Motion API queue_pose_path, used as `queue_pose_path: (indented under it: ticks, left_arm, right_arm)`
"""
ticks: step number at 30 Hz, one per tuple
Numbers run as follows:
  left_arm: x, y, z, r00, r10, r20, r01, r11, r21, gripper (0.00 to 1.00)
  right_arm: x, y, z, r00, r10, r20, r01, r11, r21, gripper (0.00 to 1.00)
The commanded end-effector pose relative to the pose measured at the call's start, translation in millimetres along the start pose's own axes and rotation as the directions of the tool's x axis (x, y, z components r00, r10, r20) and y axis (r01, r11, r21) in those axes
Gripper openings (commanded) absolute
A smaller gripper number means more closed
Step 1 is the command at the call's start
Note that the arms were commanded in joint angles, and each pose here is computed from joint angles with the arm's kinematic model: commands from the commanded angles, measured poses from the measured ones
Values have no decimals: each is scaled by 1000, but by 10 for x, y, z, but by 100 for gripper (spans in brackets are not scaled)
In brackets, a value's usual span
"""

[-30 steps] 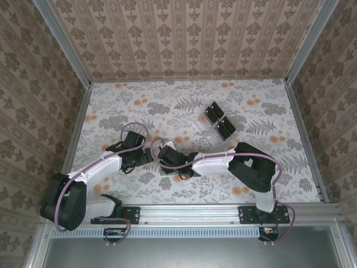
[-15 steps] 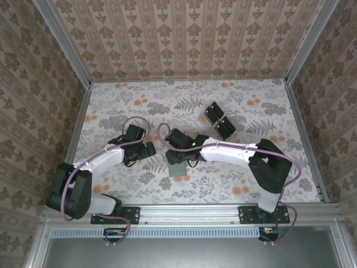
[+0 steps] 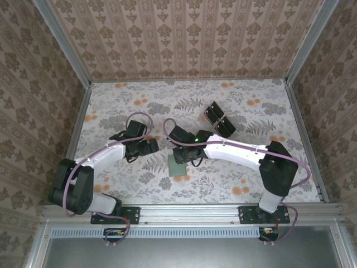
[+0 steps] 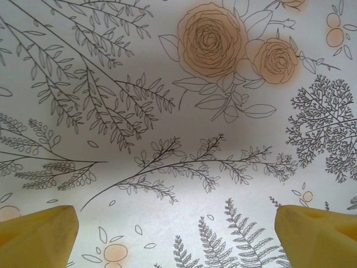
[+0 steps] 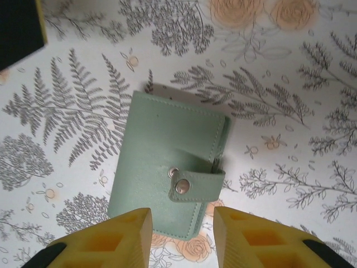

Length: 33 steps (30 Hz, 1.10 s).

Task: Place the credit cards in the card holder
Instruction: Close the button on the card holder.

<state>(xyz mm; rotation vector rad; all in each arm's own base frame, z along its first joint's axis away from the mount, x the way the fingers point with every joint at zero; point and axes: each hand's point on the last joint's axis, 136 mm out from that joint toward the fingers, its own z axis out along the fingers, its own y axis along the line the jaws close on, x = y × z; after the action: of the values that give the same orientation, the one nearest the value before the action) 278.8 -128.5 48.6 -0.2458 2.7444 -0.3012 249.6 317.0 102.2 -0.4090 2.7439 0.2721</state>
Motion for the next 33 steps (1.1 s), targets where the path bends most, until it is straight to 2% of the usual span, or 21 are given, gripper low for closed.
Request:
queue_pose_path:
  ticks: [1, 14, 24, 33]
  left_arm:
    - [-97, -93, -30, 1000, 27, 11, -27, 999, 33, 100]
    - [-72, -160, 27, 1000, 4, 2, -4, 997, 79, 100]
    - [-58, -185, 57, 1000, -3, -10, 4, 995, 95, 100]
    - [-33, -190, 81, 1000, -7, -21, 9, 995, 99, 100]
  right_arm:
    - [154, -30, 24, 997, 17, -71, -12, 998, 66, 35]
    - [167, 48, 263, 992, 2, -125, 10, 995, 97, 28]
    - [110, -49, 335, 993, 11, -118, 4, 992, 124, 21]
    - [102, -58, 378, 993, 9, -122, 6, 993, 120, 19]
